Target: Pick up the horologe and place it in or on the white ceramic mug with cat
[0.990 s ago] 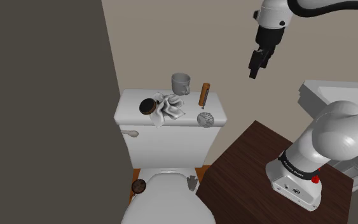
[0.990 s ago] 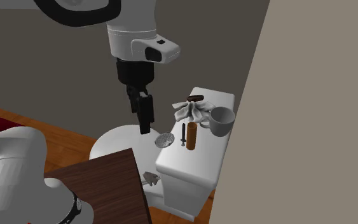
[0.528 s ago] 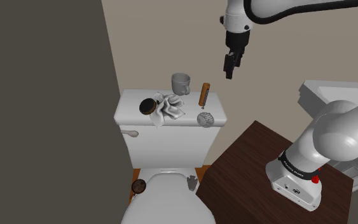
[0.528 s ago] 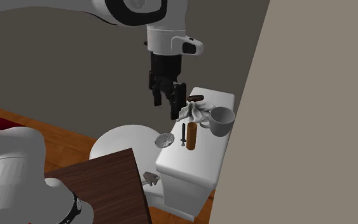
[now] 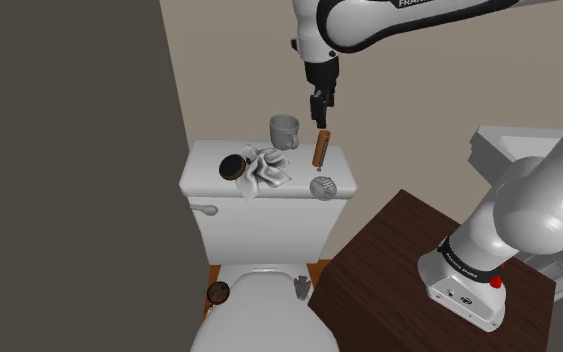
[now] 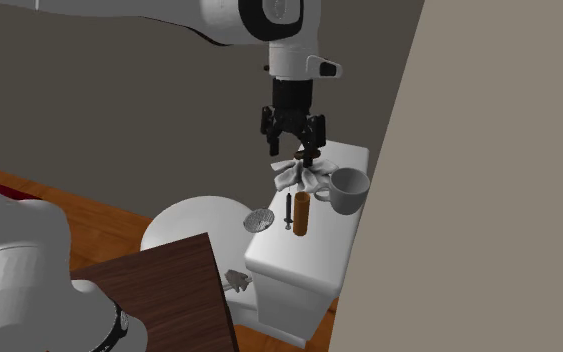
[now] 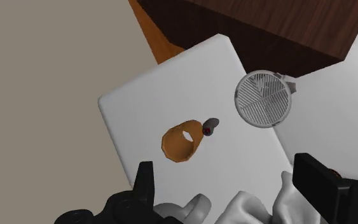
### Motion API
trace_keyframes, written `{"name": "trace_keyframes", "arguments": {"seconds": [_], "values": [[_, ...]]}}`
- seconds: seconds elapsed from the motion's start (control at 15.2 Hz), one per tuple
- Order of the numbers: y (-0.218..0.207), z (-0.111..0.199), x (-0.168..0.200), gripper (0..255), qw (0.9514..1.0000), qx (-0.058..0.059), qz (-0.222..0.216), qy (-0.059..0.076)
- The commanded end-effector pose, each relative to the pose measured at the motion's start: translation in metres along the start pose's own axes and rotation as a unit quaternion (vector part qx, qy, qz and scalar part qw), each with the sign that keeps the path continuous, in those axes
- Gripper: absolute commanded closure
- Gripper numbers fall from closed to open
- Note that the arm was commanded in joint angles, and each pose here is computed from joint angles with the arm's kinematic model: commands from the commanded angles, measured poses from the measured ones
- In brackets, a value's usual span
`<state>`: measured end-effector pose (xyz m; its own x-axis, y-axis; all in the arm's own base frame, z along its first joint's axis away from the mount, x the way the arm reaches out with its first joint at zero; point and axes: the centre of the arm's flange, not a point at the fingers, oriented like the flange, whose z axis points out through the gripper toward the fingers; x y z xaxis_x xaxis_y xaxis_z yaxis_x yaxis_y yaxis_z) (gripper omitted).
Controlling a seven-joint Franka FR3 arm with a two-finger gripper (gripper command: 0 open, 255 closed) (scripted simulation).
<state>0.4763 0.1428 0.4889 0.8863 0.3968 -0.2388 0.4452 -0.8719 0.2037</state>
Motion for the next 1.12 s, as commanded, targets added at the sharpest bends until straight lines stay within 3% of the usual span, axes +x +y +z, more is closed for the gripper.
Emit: {"name": "trace_keyframes", "arguments": {"seconds": [0.0,0.26,0.53,0.79,1.06], "values": [[-0.015,0.001,0.028,0,0.9996,-0.010,-0.026,-0.004],[-0.042,0.006,0.079,0,0.9964,-0.031,-0.078,-0.014],[-0.074,0.013,0.126,0,0.9901,-0.051,-0.129,-0.023],[-0.111,0.022,0.170,0,0.9806,-0.072,-0.180,-0.032],[-0.151,0.033,0.209,0,0.9681,-0.092,-0.230,-0.040]]}}
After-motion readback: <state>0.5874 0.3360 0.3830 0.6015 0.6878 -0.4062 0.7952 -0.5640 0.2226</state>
